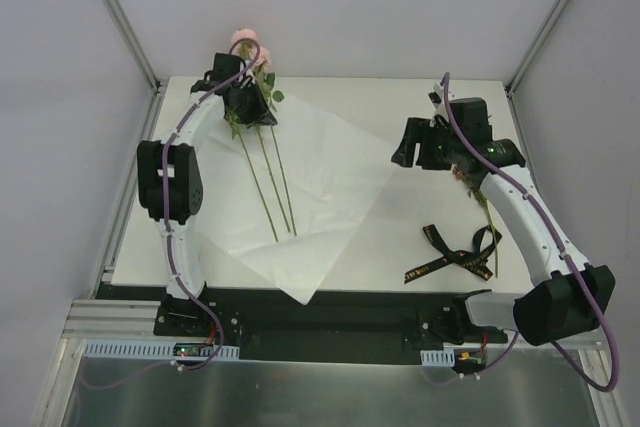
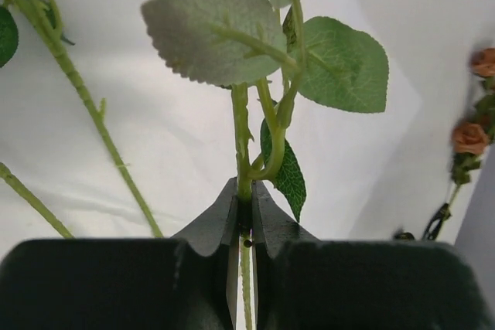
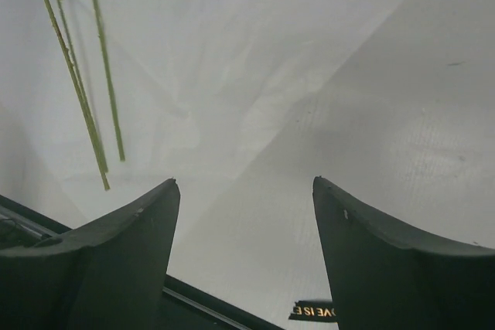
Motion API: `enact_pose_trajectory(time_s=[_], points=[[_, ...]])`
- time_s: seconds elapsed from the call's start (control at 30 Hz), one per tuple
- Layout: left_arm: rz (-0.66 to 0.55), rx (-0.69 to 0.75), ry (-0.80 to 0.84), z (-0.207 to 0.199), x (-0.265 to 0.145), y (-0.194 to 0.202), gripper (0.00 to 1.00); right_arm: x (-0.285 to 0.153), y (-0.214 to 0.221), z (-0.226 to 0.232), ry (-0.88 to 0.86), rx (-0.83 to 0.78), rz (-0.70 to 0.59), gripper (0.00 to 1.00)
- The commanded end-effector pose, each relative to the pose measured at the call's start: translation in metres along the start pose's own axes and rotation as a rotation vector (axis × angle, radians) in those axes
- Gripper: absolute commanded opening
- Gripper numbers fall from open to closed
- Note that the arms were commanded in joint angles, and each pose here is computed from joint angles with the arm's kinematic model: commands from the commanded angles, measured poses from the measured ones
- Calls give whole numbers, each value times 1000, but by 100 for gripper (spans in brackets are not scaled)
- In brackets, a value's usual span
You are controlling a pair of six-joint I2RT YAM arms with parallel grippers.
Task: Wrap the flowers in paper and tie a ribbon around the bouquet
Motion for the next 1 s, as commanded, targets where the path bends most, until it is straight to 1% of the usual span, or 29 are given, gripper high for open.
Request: enact_pose_trajectory(time_s=[0.0, 0.1, 0.3, 0.43, 0.6, 0.77, 0.8, 0.87, 0.93, 0.97], points=[[47, 28, -156, 28, 14, -1, 0, -19, 30, -24, 88, -42, 100, 73], [35, 44, -183, 36, 27, -9, 0, -25, 34, -33, 133, -41, 89, 74], [51, 31, -211, 49, 46, -10, 0, -21, 35, -30, 107, -30, 94, 74], [40, 23, -255, 63, 55, -14, 0, -20, 35, -31, 116, -30, 95, 74], [29, 32, -244, 62, 68, -23, 0, -21, 37, -35, 138, -32, 107, 75], [40, 37, -248, 67, 76, -23, 0, -27, 40, -43, 195, -45, 124, 75], [44, 39, -246, 67, 75, -22, 2, -30, 41, -45, 212, -50, 130, 76], [41, 52, -244, 65, 71, -23, 14, -33, 42, -56, 276, -59, 141, 77], [33, 63, -242, 58, 61, -24, 25, -33, 46, -72, 350, -57, 161, 82], [35, 65, -241, 56, 57, -23, 33, -33, 47, -81, 363, -36, 163, 84]])
Point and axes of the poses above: each gripper's point midway between its finger pads, its own x axis out along the fingers, its own z axis along the line the jaws close on, y = z × x, the point moved 2 cm from there along -x, back along the fingers, and after that the axes turned 12 degrees about -x, right-handed, at the moved point
